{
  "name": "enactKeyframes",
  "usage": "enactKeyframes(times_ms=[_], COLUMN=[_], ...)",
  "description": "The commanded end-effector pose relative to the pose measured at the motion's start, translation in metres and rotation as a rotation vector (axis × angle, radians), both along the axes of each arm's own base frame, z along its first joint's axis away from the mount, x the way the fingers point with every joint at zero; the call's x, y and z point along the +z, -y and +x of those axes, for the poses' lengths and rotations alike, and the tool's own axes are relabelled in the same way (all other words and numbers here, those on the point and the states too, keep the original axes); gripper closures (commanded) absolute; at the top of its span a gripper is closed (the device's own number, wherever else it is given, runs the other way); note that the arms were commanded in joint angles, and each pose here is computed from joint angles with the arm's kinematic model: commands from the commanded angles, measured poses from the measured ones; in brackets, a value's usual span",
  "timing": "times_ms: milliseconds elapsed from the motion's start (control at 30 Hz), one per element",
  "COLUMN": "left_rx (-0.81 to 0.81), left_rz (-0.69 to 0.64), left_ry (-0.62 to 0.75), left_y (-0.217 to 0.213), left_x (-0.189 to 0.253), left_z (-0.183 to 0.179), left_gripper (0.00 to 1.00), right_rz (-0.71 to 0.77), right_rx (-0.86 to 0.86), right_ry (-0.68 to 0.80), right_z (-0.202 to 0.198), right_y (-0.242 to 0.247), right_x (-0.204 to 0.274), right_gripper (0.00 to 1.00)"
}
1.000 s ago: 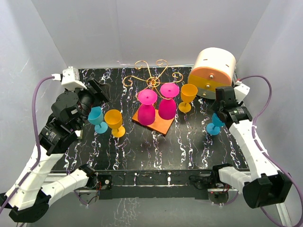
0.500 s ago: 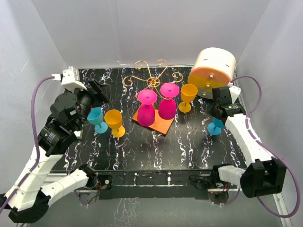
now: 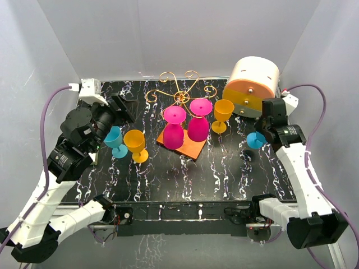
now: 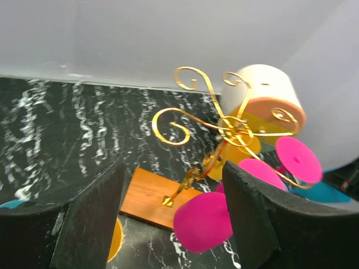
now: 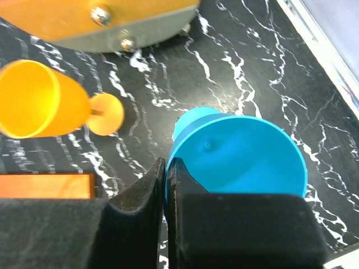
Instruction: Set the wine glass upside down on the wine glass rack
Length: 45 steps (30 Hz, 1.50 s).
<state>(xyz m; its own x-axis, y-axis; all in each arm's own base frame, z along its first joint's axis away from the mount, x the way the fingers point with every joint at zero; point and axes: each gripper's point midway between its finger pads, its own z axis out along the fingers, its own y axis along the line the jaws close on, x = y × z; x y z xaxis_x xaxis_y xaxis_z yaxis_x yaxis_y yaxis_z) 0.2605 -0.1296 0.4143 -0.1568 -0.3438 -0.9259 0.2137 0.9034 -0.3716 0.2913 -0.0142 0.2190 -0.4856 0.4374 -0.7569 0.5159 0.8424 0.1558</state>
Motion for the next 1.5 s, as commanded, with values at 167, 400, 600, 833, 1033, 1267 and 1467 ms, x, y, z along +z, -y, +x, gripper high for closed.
enactKeyframes(times_ms=[167,400,600,833,1033,1267,1467], left_rx=[-0.440,-0.676,-0.787,-0.977,-0.981,-0.965,-0.903], left_rz=[-0.010,-0.093,-0.208,-0.417,-0.639,-0.748,-0.856], left_ry=[0.225,0.325,0.359,0.294,0.199,0.142,0.070], left_y=[0.067,0.106,0.126,0.157,0.184,0.225,0.270], left_x=[0.043,0.062,0.076,0.090,0.094,0.101,0.089], left_z=[-0.031,-0.049,-0.056,-0.065,-0.063,-0.064,-0.061], left_gripper=[0.28,0.14,0.01,0.02,0.08,0.13,0.37], right_rz=[0.286,0.393,0.441,0.455,0.464,0.502,0.562], right_rx=[0.085,0.104,0.113,0.246,0.346,0.434,0.461], right_ry=[0.356,0.619,0.766,0.983,1.151,1.263,1.265], right_z=[-0.024,-0.070,-0.099,-0.117,-0.128,-0.140,-0.137], right_y=[-0.037,-0.039,-0.037,-0.049,-0.059,-0.069,-0.077], right_x=[0.107,0.174,0.207,0.254,0.296,0.317,0.313], right_gripper=[1.00,1.00,1.00,1.00,1.00,1.00,1.00])
